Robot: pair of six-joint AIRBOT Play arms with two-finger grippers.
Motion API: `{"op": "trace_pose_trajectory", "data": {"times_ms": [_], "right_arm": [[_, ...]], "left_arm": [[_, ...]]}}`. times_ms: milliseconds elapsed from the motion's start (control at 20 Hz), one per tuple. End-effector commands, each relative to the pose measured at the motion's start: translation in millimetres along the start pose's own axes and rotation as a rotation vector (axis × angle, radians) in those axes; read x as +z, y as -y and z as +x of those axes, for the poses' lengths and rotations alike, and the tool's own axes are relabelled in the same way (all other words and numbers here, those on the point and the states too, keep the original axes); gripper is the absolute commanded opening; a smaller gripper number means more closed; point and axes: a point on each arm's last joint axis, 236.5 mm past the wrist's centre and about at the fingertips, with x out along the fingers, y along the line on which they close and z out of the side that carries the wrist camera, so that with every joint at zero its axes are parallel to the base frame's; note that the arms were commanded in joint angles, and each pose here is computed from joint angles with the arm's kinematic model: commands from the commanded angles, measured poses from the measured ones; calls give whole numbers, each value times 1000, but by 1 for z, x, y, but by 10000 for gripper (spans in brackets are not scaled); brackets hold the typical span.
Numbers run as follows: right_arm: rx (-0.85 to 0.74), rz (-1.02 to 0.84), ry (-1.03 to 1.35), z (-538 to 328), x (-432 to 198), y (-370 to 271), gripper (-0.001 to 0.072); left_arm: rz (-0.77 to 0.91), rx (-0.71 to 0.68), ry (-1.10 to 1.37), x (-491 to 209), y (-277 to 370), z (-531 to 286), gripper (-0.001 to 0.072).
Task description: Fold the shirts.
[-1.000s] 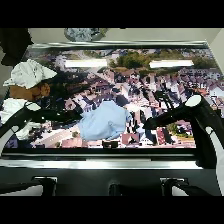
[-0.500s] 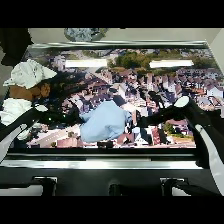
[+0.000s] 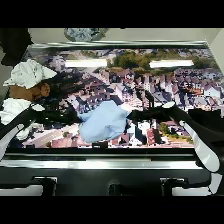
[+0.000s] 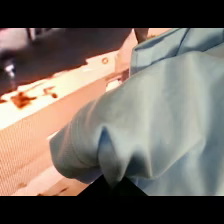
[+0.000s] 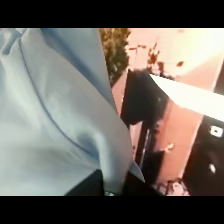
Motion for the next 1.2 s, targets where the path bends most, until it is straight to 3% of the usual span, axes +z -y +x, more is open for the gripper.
{"op": "trace_pose_trajectory", "data": {"times_ms": [0,150,300,450,550,650,750,950,1150], "right_arm": [[-31,-41,59,12,15,1,46],[-73,-350,51,-17,33,-24,45],[-288,-736,112,-102,77,-64,45],[-522,-1045,412,-242,124,-163,46],[-637,-1188,696,-349,119,-248,46],[-694,-1235,942,-437,81,-311,46],[-719,-1216,1069,-487,35,-336,46],[-630,-1142,1104,-505,-25,-349,46],[-652,-1140,1093,-506,-26,-345,46]], "left_arm": [[10,-2,10,2,3,-4,28],[106,-4,102,23,17,-32,28],[276,-15,322,66,73,-110,27],[523,-31,632,84,176,-235,27],[690,-44,883,65,254,-332,27],[805,-64,1145,24,320,-423,26],[831,-74,1314,-20,352,-483,27],[831,-129,1359,-77,371,-503,26],[832,-144,1370,-89,374,-506,27]]}}
